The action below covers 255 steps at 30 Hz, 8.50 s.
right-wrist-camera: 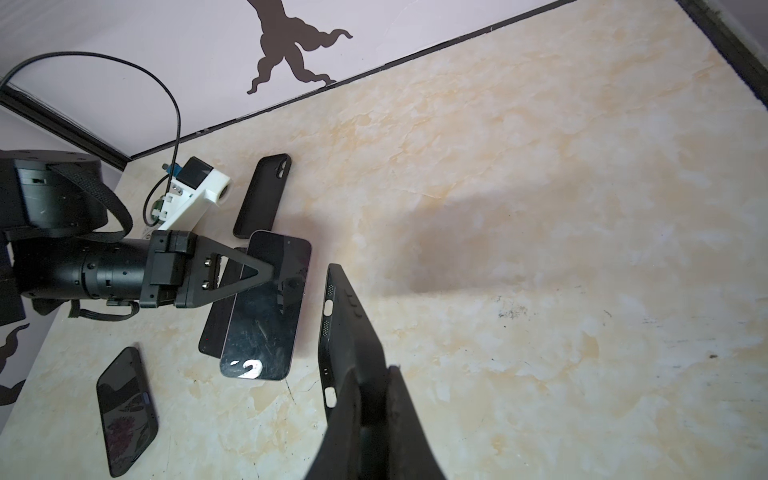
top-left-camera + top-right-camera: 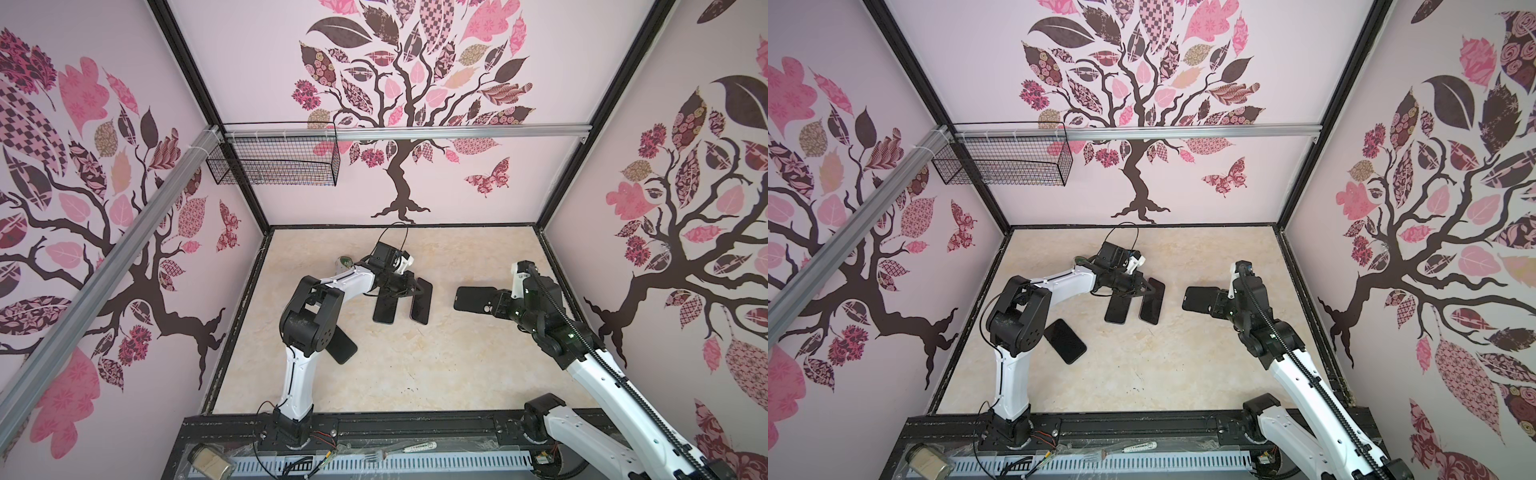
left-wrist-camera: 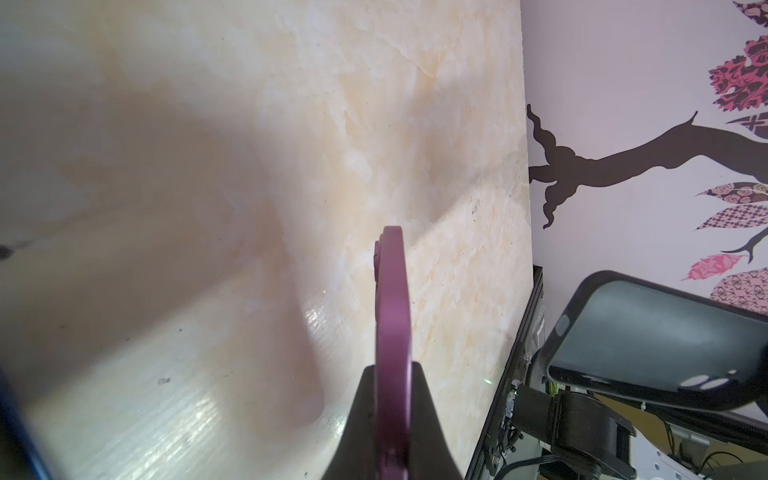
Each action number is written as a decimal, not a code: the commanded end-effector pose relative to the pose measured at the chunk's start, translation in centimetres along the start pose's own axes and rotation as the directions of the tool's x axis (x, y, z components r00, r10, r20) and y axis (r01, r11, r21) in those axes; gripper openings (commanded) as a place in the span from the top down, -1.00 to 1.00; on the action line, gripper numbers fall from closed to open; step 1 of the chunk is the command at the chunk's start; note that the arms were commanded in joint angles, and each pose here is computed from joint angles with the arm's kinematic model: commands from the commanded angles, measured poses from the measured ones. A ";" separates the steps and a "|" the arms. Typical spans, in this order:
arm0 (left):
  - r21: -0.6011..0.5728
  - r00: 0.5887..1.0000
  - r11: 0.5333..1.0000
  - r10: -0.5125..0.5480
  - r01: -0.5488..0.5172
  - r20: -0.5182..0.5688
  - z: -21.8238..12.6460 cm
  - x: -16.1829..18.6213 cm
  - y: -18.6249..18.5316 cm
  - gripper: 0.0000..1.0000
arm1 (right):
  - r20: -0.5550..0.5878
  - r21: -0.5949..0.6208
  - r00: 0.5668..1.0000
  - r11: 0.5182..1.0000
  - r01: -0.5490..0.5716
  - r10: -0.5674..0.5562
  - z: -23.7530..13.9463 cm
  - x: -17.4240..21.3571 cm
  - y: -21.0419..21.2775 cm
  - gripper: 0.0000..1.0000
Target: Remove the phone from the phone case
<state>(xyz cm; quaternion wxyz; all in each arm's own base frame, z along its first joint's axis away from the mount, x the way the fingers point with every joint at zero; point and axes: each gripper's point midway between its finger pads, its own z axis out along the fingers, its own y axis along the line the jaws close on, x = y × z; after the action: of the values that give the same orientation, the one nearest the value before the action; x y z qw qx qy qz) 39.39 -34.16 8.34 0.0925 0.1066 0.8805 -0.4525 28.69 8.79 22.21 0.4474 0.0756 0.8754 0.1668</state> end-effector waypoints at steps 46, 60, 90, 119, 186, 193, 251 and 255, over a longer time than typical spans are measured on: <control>-0.043 0.996 0.995 -0.087 0.087 -0.018 2.5 -0.6 3.3 0.75 | -0.251 -0.047 0.968 0.999 -0.024 0.012 12.5 5.8 0.6 1.00; -0.065 0.995 0.994 -0.094 0.092 -0.027 2.2 0.1 4.0 0.37 | -0.246 0.004 0.969 1.000 0.015 -0.013 12.6 5.8 -0.4 1.00; -0.127 0.996 0.988 -0.087 0.085 -0.011 0.5 1.2 4.1 0.05 | -0.202 0.083 0.979 0.995 0.053 -0.035 14.1 4.1 -1.4 1.00; -0.211 0.759 0.773 0.631 -0.598 0.159 -13.4 1.5 -10.1 -0.01 | -0.132 -0.486 0.978 0.870 0.080 -0.163 3.0 1.5 9.1 1.00; -0.226 0.842 0.953 0.285 -0.200 0.457 -12.8 5.5 -8.9 1.00 | -0.291 -0.503 0.952 0.831 -0.237 0.096 6.2 7.3 16.2 0.28; -0.213 0.846 0.957 0.276 -0.198 0.455 -12.7 5.9 -8.7 1.00 | -0.279 -0.486 0.957 0.849 -0.209 0.076 7.8 7.3 16.4 0.52; -0.569 0.913 0.816 0.154 0.098 0.378 -22.2 8.7 1.2 -0.96 | -0.515 0.259 0.857 0.946 0.194 -0.035 33.9 2.3 4.5 0.54; -0.591 0.906 0.798 0.155 0.120 0.394 -22.9 8.8 1.4 -0.97 | -0.491 0.248 0.870 0.950 0.190 -0.046 33.6 0.9 5.0 0.38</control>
<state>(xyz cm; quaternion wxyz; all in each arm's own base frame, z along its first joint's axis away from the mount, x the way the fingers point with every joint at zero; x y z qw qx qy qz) 30.36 -14.51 19.10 0.3235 -0.0143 0.9291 -0.1785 54.75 21.33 4.71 0.2062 0.0453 0.9772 0.0223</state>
